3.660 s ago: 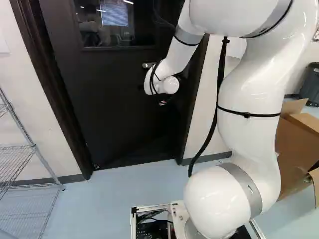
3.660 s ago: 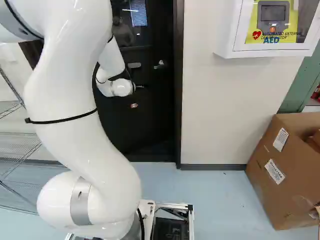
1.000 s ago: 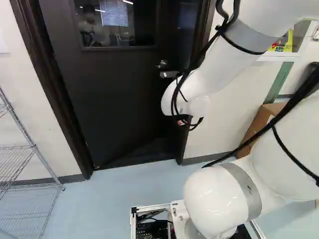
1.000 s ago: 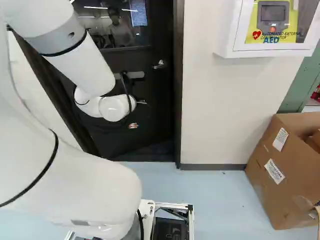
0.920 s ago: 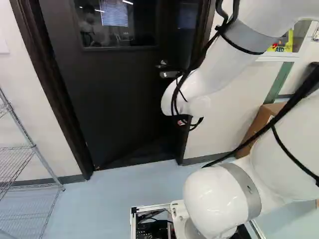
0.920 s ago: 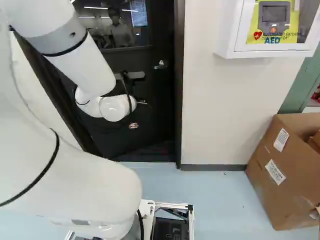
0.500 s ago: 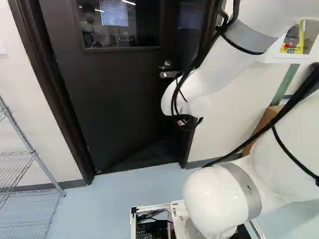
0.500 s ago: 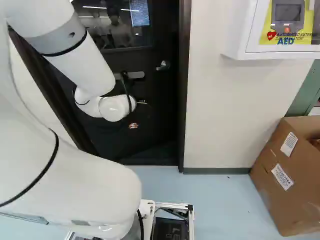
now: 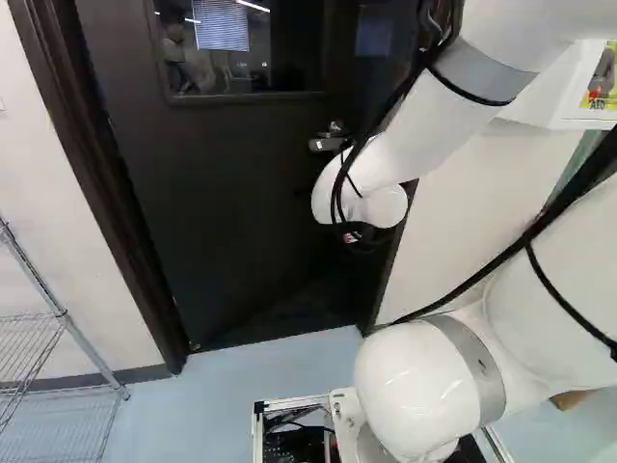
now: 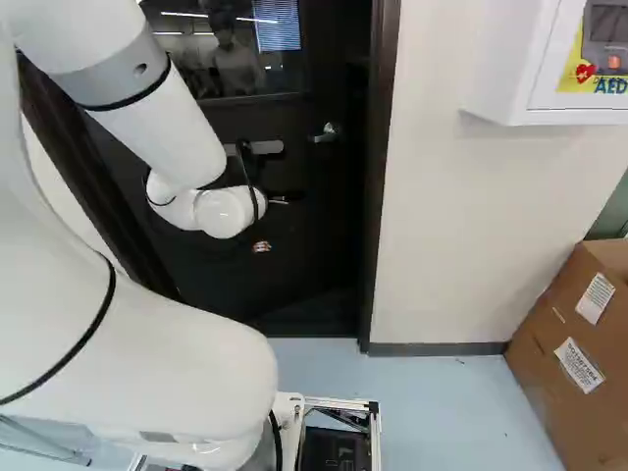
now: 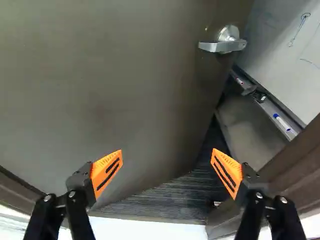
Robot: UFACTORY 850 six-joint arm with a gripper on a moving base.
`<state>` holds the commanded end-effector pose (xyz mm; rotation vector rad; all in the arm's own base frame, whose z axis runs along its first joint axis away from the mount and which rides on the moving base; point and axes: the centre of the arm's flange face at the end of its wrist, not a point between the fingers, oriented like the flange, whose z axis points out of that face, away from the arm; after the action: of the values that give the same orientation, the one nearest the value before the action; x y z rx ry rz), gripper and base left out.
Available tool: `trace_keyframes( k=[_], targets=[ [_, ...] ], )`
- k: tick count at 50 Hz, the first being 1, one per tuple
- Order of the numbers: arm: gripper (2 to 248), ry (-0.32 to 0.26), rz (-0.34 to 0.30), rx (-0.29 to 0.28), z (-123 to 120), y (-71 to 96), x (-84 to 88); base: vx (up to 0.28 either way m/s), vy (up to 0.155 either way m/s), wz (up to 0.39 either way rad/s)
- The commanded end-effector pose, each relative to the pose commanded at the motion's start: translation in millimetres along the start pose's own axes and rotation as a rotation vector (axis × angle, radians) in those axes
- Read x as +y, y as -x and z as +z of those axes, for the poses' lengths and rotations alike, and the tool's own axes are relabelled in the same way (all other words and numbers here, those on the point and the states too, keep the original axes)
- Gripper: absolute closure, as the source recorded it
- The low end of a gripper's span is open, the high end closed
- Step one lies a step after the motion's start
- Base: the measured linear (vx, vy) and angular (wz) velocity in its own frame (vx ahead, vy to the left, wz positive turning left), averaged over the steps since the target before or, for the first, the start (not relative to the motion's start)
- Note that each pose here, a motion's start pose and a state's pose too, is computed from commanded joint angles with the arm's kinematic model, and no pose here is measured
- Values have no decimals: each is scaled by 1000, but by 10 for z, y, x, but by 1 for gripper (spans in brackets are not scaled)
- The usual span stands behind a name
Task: Open the door and move inside
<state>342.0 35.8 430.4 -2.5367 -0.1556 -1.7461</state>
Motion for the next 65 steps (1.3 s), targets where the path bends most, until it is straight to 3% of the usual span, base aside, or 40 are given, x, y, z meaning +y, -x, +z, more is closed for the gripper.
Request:
trace_keyframes(
  k=[37,65],
  targets=[
    [3,0,0,0,0,0,0,140,97,-21],
    [3,0,0,0,0,0,0,67,48,-9]
  ],
)
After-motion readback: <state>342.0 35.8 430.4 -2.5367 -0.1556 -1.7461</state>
